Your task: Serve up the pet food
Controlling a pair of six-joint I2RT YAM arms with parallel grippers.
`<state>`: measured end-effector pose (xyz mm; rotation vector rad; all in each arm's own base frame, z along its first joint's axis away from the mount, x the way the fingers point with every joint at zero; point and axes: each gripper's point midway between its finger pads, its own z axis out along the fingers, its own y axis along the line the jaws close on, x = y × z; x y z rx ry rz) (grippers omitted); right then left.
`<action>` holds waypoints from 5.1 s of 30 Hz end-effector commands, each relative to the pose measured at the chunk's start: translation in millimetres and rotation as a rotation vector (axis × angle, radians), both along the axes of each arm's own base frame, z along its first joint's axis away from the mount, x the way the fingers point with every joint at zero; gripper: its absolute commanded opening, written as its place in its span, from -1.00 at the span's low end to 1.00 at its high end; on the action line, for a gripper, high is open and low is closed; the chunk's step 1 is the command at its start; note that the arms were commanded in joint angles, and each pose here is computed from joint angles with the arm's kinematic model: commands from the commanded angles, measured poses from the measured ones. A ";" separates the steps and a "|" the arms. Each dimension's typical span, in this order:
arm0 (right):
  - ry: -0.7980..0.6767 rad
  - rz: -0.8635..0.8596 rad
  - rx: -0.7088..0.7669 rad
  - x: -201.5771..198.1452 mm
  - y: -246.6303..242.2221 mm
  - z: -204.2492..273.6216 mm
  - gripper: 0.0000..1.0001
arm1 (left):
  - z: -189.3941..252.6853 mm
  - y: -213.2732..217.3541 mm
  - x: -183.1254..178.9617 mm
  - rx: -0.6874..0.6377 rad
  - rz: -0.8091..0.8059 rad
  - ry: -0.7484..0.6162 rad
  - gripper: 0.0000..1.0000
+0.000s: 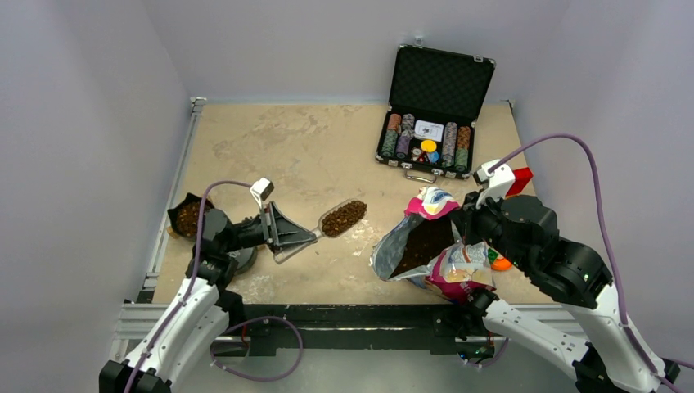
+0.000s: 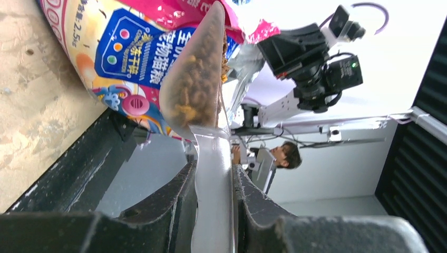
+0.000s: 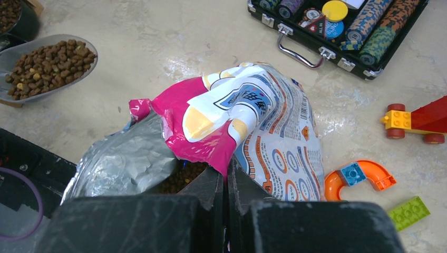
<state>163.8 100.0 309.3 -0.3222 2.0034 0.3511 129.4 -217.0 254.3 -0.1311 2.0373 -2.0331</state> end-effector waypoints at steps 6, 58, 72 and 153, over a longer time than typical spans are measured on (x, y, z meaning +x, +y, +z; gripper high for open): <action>-0.119 0.047 0.112 7.7 16.6 38.7 -1.00 | 26.7 12.1 25.8 -0.167 0.154 -0.038 -1.00; -0.138 0.078 0.109 4.4 17.9 37.0 -1.00 | -11.0 95.7 77.1 -0.144 0.885 -0.100 -1.00; -0.138 0.077 0.108 3.1 16.2 34.9 -1.00 | -7.4 102.8 79.3 -0.129 0.933 -0.099 -1.00; -0.070 -0.070 0.040 15.5 -0.6 28.3 -1.00 | -85.4 272.8 87.0 -0.160 1.927 0.307 -1.00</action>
